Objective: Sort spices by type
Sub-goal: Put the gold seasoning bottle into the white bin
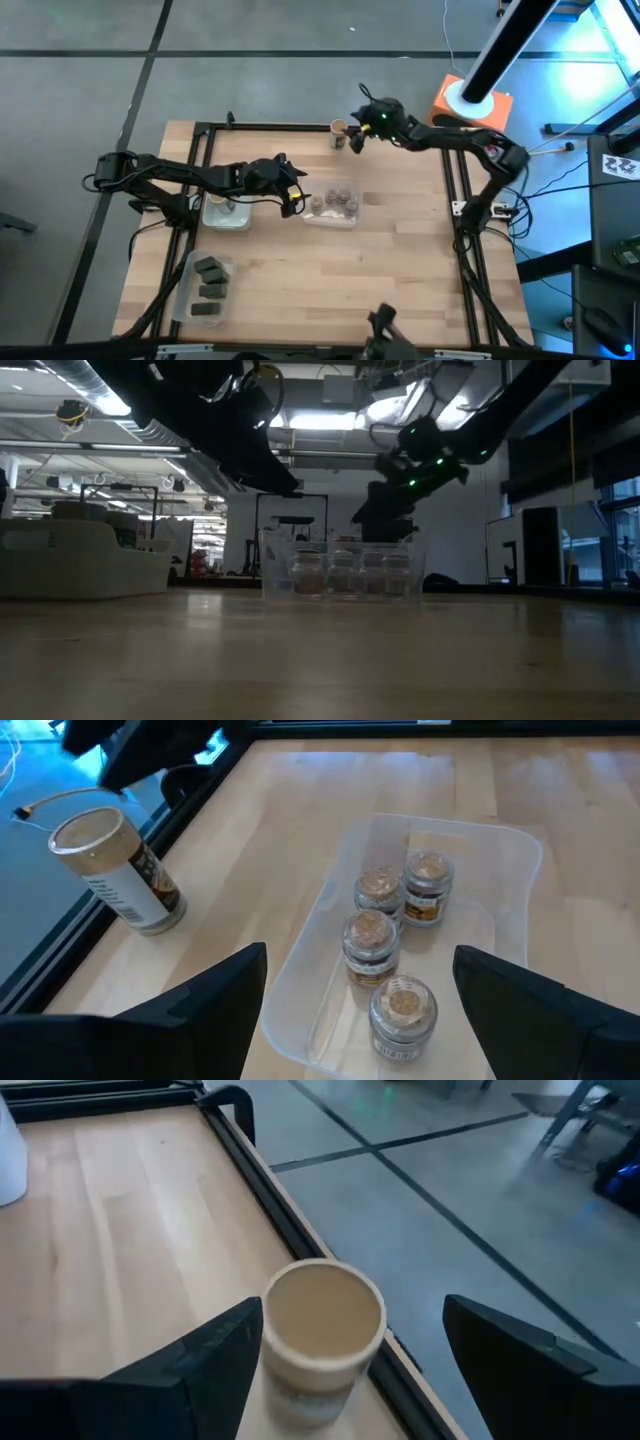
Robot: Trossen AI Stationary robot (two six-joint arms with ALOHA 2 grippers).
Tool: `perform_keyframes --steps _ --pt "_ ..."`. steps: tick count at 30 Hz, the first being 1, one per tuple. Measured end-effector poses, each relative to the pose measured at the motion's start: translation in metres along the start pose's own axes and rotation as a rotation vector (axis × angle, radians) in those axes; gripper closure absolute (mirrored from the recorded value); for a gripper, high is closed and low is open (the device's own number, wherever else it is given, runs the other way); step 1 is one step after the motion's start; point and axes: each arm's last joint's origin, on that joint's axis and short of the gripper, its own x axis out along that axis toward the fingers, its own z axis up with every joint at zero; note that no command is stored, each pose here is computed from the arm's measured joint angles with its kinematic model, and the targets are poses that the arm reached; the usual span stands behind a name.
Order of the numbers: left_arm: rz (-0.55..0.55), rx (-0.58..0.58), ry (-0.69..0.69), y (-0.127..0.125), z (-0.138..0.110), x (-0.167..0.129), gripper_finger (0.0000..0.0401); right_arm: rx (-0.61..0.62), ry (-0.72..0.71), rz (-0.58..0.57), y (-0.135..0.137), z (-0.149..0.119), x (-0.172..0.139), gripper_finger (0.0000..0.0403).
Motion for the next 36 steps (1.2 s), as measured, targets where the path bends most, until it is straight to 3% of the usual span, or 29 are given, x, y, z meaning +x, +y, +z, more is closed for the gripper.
perform_keyframes --steps 9,23,36 --pt "0.000 -0.001 0.009 0.000 -0.001 0.001 0.0097 0.000 0.024 0.094 -0.015 -0.006 0.043 0.0093" --pt "0.012 0.017 0.027 0.004 -0.003 0.001 0.0097 0.001 0.003 0.192 -0.012 -0.004 0.043 0.0093" --pt "0.017 0.001 0.027 0.005 -0.003 0.001 0.0097 -0.023 0.041 0.146 -0.007 -0.017 0.055 0.0093"
